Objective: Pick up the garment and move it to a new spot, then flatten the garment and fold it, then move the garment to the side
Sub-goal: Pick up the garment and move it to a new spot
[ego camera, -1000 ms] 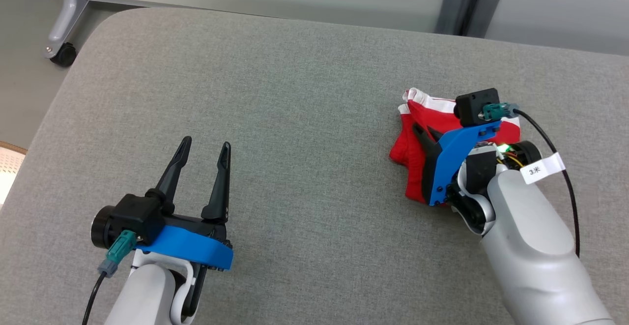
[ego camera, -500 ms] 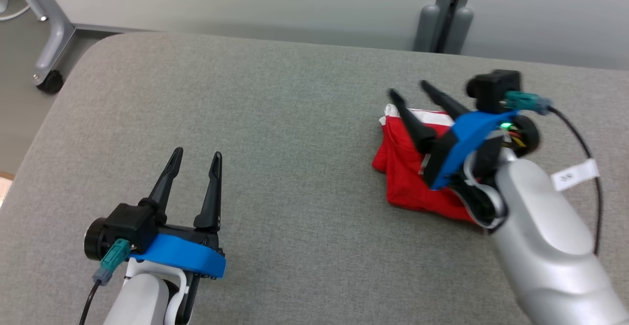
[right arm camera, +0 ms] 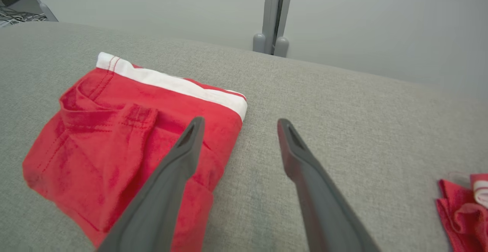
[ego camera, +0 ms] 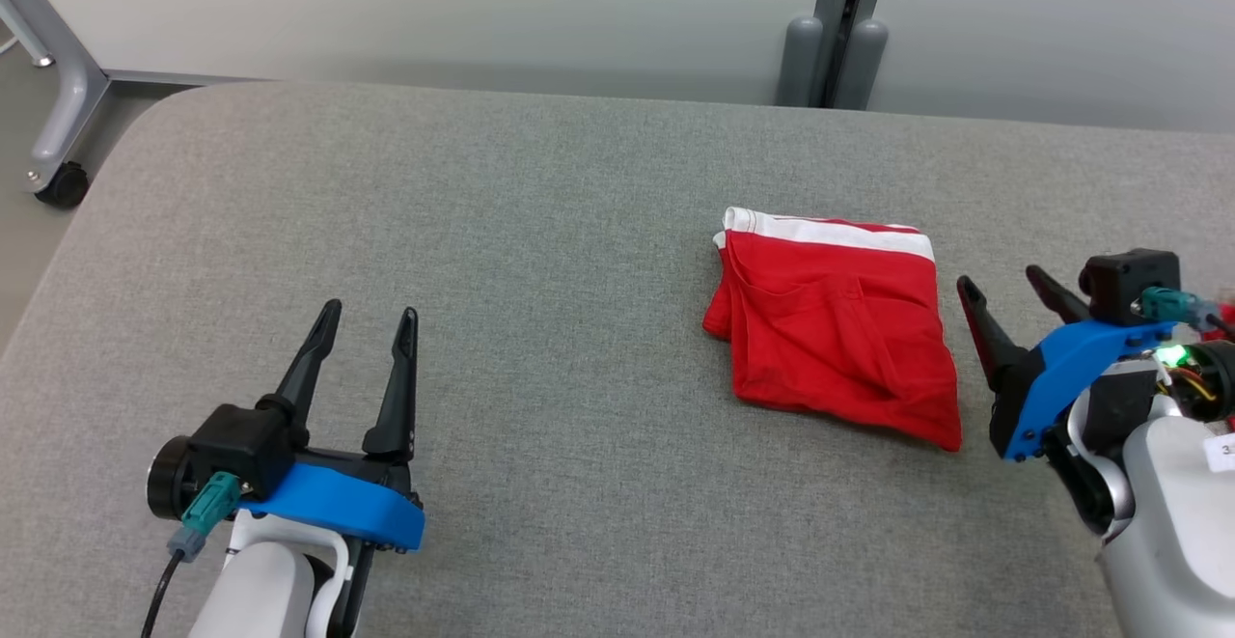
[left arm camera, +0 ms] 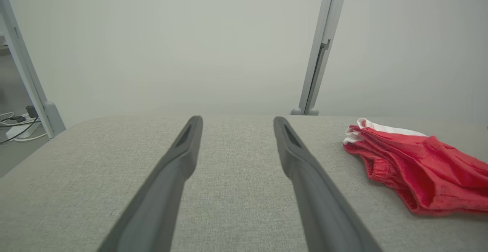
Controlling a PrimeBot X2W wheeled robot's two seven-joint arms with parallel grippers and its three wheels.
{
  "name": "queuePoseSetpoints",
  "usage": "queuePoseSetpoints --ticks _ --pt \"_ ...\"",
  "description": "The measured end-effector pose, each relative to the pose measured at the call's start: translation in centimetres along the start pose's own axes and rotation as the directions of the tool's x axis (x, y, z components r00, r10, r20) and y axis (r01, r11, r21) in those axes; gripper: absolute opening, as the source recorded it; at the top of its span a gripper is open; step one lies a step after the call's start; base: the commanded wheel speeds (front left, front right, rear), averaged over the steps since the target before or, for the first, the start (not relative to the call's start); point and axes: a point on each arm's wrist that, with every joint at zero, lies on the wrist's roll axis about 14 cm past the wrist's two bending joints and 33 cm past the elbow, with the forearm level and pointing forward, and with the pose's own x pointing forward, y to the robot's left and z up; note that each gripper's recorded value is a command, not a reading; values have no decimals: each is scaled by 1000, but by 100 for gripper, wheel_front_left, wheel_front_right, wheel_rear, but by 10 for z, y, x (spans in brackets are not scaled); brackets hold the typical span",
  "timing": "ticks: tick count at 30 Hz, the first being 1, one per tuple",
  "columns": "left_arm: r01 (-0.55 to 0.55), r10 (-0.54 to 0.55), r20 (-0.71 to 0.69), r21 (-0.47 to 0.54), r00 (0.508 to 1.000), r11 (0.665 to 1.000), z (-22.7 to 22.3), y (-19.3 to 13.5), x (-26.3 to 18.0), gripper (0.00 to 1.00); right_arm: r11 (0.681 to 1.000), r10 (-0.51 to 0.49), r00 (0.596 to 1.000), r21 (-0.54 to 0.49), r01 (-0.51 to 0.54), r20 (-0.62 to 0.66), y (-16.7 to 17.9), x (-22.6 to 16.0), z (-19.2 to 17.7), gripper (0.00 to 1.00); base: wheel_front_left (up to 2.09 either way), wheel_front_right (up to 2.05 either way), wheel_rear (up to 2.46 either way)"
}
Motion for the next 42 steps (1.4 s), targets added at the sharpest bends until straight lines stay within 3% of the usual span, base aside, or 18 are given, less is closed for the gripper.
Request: queuePoseSetpoints --ticks 2,4,5,16,20,26,29,30,31,32,37,42 --pt "-14 14 -12 0 1000 1000 -4 5 1 100 1000 2 1000 -5 -2 -21 3 2 -8 60 0 0 0" --pt "-30 30 -28 0 999 1000 -9 10 0 100 1000 18 999 2 -18 -51 12 5 -19 14 0 0 0" --pt "-38 38 -35 0 999 999 -11 13 0 100 1000 27 998 -3 -27 -65 17 6 -23 0 0 0 0" --pt "-93 92 -42 -7 995 996 -13 30 -3 100 978 198 969 -39 -206 -147 89 14 -46 0 0 0 0" --pt "-104 104 -24 -14 994 994 -7 33 -4 100 946 321 936 6 -323 -143 136 2 -45 0 0 0 0" --pt "-111 111 -5 -25 994 993 -3 32 -6 100 869 495 847 122 -480 -193 194 -39 -65 0 0 0 0" --pt "-115 115 2 -28 993 993 -1 32 -8 100 860 504 857 156 -486 -106 192 -45 -46 0 0 0 0" --pt "-118 119 4 -33 993 992 -1 32 -9 100 862 494 867 169 -479 -62 188 -46 -38 21 0 0 0" --pt "-122 123 8 -36 992 992 0 32 -10 100 867 476 879 182 -465 -20 182 -47 -30 91 0 0 0" --pt "-125 126 11 -37 992 991 1 32 -11 100 873 453 891 194 -449 21 175 -48 -23 100 0 0 0" --pt "-137 139 25 -43 990 990 4 33 -18 100 916 256 931 241 -319 261 120 -58 21 100 0 0 0" --pt "-144 146 32 -46 989 989 6 33 -24 100 954 54 930 256 -155 364 64 -83 35 100 0 0 0"
